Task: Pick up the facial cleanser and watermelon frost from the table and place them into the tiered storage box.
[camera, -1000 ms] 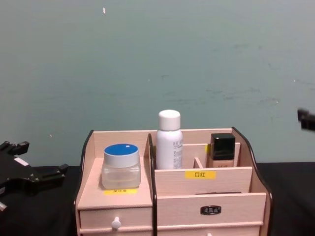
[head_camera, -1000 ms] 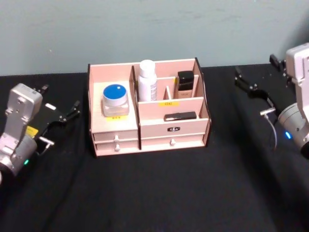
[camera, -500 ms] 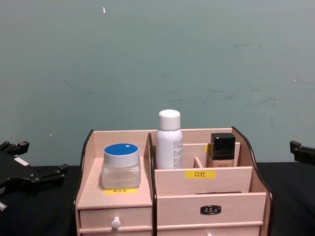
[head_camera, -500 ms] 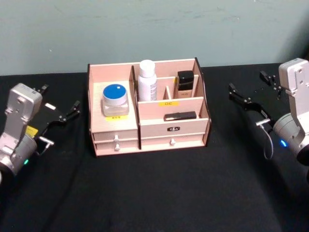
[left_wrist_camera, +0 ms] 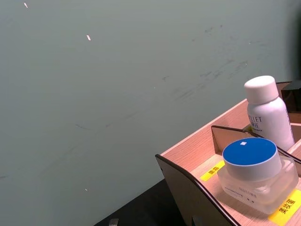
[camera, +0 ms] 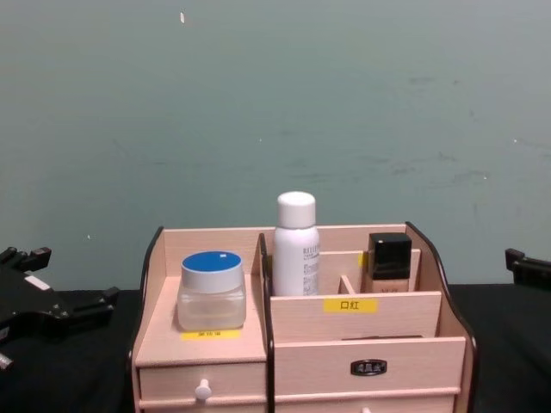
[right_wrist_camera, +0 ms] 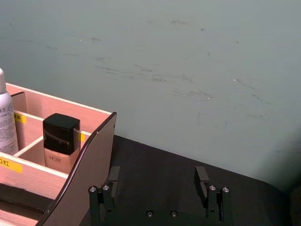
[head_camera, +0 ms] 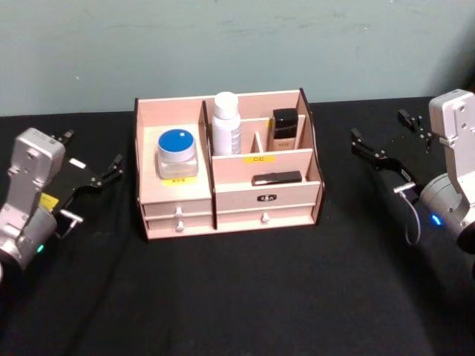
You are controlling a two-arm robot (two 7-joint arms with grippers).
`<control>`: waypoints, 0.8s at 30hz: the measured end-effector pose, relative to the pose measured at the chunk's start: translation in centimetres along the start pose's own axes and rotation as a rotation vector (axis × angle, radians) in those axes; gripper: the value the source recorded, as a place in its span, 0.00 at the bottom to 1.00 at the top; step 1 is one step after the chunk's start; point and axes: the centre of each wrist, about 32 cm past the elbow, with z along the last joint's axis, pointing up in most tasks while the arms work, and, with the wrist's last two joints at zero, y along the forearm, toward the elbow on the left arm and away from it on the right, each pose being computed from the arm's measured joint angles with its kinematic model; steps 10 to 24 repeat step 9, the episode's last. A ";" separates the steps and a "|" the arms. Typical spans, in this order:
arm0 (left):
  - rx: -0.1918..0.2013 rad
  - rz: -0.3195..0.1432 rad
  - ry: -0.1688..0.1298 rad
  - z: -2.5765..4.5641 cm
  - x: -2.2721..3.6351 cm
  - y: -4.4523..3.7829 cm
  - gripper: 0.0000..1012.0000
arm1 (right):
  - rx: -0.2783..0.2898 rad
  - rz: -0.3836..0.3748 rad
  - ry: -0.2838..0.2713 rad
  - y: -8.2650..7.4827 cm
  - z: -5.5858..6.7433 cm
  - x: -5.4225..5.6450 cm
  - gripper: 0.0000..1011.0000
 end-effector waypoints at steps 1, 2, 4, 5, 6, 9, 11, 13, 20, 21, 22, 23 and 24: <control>0.000 0.000 0.000 0.00 0.00 0.00 1.00 | 0.000 0.000 0.000 0.0 0.0 0.0 0.99; 0.000 0.000 0.000 0.00 0.00 0.00 1.00 | 0.000 0.000 0.000 0.0 0.0 0.0 0.99; 0.000 0.000 0.000 0.00 0.00 0.00 1.00 | 0.000 -0.001 0.000 0.0 0.0 0.0 0.99; 0.000 0.000 0.000 0.00 0.00 0.00 1.00 | 0.000 -0.001 -0.001 0.0 0.0 0.0 0.99; 0.000 0.000 0.000 0.00 0.00 0.00 1.00 | 0.000 -0.002 -0.001 0.0 0.0 0.0 0.99; 0.000 0.000 0.000 0.00 0.00 0.00 1.00 | 0.001 -0.002 -0.001 0.0 0.1 0.0 0.99; 0.000 0.000 0.000 0.00 0.00 0.00 1.00 | 0.001 -0.002 -0.001 0.0 0.1 0.0 0.99; 0.000 0.000 0.000 0.00 0.00 0.00 1.00 | 0.001 -0.002 -0.001 0.0 0.1 0.0 0.99; 0.000 0.000 0.000 0.00 0.00 0.00 1.00 | 0.001 -0.002 -0.001 0.0 0.1 0.0 0.99; 0.000 0.000 0.000 0.00 0.00 0.00 1.00 | 0.001 -0.002 -0.001 0.0 0.1 0.0 0.99; 0.000 0.000 0.000 0.00 0.00 0.00 1.00 | 0.001 -0.002 -0.001 0.0 0.1 0.0 0.99; 0.000 0.000 0.000 0.00 0.00 0.00 1.00 | 0.001 -0.002 -0.001 0.0 0.1 0.0 0.99; 0.000 0.000 0.000 0.00 0.00 0.00 1.00 | 0.001 -0.002 -0.001 0.0 0.1 0.0 0.99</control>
